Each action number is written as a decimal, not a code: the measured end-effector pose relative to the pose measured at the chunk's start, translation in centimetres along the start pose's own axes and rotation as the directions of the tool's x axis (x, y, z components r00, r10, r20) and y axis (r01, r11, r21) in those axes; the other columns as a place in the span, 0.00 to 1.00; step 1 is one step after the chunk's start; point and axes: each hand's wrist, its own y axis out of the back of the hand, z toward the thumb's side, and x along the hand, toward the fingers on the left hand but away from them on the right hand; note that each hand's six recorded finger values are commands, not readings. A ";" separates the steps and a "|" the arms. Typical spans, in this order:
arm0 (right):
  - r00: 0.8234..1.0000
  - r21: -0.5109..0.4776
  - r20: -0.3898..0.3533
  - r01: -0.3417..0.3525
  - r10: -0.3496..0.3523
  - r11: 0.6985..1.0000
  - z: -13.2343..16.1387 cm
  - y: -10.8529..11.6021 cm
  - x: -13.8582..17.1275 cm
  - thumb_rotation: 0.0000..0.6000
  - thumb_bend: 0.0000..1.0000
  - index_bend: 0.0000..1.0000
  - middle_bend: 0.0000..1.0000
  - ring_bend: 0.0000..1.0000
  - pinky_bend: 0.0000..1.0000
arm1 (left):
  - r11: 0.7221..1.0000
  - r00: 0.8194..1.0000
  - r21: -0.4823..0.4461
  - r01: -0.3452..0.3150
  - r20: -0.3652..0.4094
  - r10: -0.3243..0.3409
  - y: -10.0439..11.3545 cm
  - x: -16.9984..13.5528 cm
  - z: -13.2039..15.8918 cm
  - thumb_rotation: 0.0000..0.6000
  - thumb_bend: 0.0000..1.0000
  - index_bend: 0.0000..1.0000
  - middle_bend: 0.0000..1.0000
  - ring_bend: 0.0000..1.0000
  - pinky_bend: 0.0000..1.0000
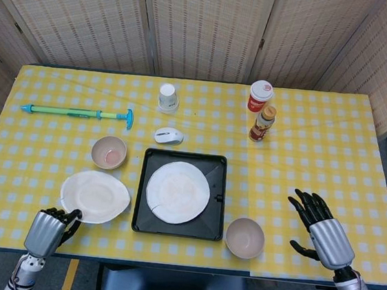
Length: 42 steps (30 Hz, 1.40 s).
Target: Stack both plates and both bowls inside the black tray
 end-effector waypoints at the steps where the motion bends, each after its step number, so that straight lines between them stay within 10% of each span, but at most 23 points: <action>1: 1.000 0.000 -0.001 -0.003 0.003 1.000 0.0 -0.1 0.0 1.00 0.22 0.00 0.00 0.00 0.05 | 0.999 0.999 -0.006 -0.031 -0.012 0.031 0.6 0.3 -0.2 1.00 0.59 0.64 1.00 0.96 1.00; 20: 0.999 -0.027 -0.016 0.036 -0.037 0.999 0.3 1.3 0.7 1.00 0.22 0.00 0.00 0.00 0.05 | 0.983 0.984 -0.050 -0.176 0.009 0.177 3.4 4.1 3.1 1.00 0.59 0.64 1.00 0.96 1.00; 42: 0.994 -0.067 -0.010 0.111 -0.112 0.992 -0.1 3.8 1.7 1.00 0.22 0.00 0.00 0.00 0.05 | 0.985 0.985 -0.150 -0.087 0.132 0.107 -1.0 11.3 11.3 1.00 0.60 0.64 1.00 0.97 1.00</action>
